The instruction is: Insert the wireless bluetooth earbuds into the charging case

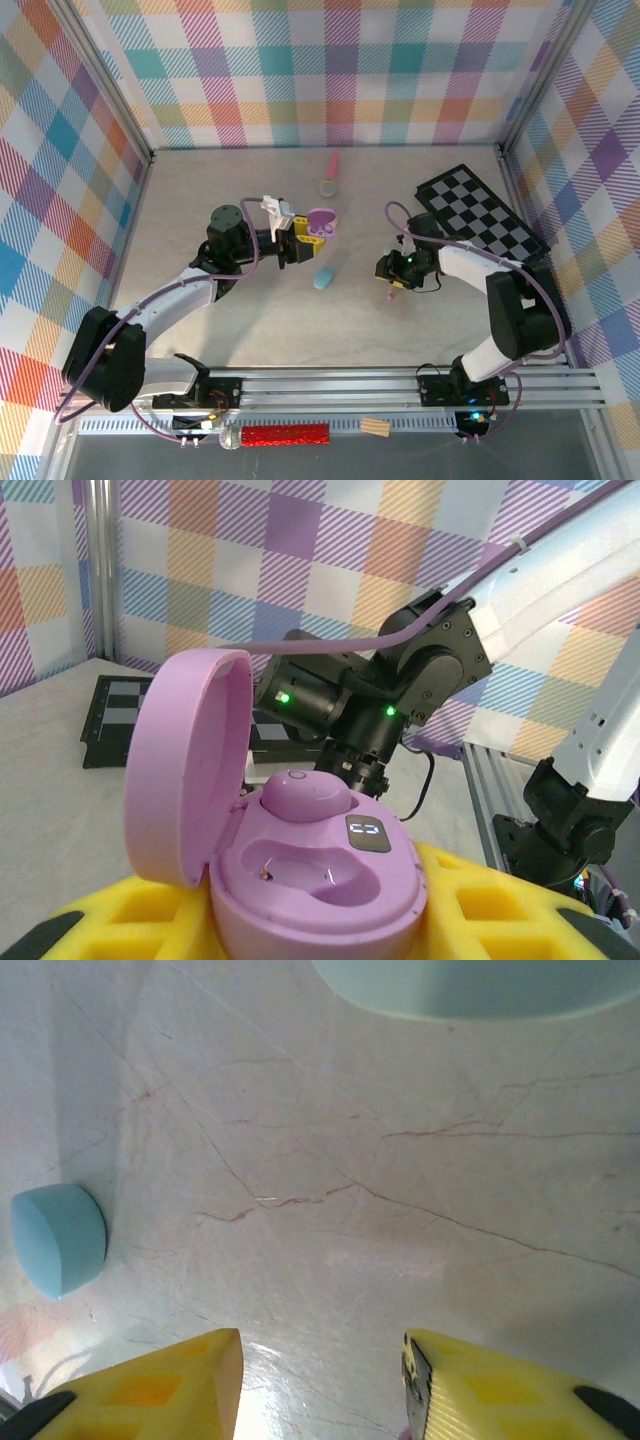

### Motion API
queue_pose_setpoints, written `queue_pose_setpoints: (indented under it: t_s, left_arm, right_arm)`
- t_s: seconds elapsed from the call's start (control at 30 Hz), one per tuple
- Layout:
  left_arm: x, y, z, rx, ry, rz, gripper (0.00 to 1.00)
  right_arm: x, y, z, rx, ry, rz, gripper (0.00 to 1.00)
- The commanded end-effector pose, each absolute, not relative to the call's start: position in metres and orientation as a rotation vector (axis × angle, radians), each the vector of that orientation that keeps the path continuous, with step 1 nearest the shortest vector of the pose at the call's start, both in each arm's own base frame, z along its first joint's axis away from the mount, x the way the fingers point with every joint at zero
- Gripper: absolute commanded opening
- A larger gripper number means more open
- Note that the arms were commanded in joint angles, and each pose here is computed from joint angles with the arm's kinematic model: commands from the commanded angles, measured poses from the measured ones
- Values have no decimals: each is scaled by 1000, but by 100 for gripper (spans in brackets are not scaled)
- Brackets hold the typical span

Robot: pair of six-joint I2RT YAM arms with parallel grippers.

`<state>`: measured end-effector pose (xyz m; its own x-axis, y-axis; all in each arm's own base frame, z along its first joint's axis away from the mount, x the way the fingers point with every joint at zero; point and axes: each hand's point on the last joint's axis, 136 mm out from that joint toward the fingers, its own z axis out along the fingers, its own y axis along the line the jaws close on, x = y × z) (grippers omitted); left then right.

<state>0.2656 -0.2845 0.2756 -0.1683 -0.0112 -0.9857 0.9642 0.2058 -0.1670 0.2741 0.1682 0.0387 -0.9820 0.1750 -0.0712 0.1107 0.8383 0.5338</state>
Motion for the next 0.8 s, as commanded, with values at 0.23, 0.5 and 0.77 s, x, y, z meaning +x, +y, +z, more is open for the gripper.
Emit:
queue_pose_setpoints:
  t_s: [0.23,0.5,0.77]
  left_arm:
    - [261,-282,283,990,1384,-1159,39]
    - [265,-281,279,967,1392,-1146,39]
    - [267,-279,283,938,1377,-1164,39]
  right_arm:
    - [266,189,48,130,2905,969,47]
    - [256,157,47,162,2896,711,57]
    - [235,162,27,176,2984,785,65]
